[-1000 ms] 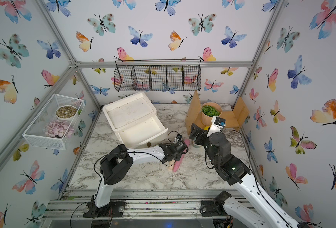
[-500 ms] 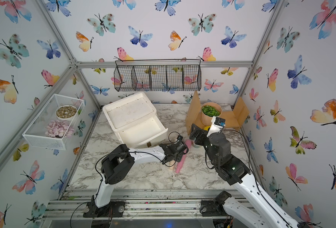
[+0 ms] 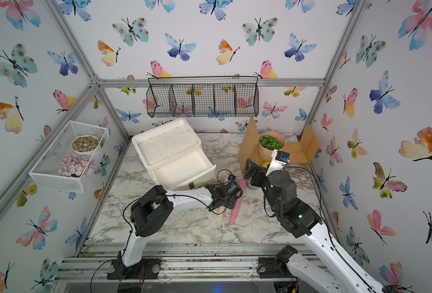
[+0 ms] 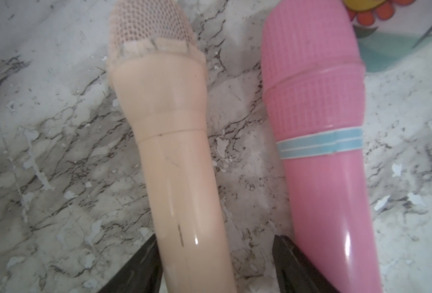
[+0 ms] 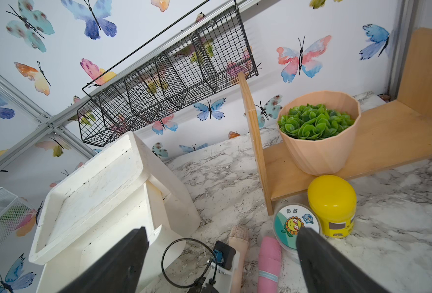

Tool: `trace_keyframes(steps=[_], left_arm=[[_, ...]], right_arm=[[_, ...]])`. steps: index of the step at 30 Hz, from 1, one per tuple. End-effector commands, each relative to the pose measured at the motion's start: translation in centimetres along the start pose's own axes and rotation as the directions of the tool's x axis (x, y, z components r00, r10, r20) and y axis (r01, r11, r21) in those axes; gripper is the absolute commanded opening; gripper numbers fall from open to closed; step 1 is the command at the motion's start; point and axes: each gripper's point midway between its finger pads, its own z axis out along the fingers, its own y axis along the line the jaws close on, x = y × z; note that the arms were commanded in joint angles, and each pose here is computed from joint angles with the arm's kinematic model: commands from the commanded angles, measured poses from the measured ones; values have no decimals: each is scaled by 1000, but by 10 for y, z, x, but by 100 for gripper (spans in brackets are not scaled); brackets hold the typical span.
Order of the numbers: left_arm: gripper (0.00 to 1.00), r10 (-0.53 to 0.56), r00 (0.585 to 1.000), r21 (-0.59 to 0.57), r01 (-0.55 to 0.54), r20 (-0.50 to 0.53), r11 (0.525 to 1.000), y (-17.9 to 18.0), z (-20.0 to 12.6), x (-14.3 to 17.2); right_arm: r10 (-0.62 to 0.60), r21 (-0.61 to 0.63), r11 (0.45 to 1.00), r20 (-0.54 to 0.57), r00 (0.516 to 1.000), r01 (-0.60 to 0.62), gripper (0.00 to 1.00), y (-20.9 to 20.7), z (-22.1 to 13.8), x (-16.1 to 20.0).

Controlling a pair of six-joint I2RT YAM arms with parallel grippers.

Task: Take the microphone out of the drawer
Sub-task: Place the microphone at the center of the board.

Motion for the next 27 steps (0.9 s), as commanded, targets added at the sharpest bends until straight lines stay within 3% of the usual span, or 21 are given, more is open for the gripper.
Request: trace_keyframes(steps=[1,6,11,16,23,27], left_arm=[[71,-13,999,-3,13,40,1000,1,-18,-23],[70,-34,994,35,31,104,999,-3,-51,-51],[70,-55,983,95,39,173,995,-3,-92,-73],[70,-69,969,126,40,237,991,4,-131,-88],[70,-83,919,88,53,386,995,40,-203,-127],[72,-135,881,68,117,453,991,87,-240,-147]], right_arm=[[-3,-18,1000,-10,1000,3,98,6,-1,-4],[-40,-27,999,-23,999,39,98,10,1,-5],[-111,91,989,-48,993,115,99,-2,4,-14],[-165,111,979,-55,985,171,99,-1,5,-22],[-216,-34,976,-172,961,214,75,23,20,10],[-248,-164,963,-239,939,213,53,43,27,33]])
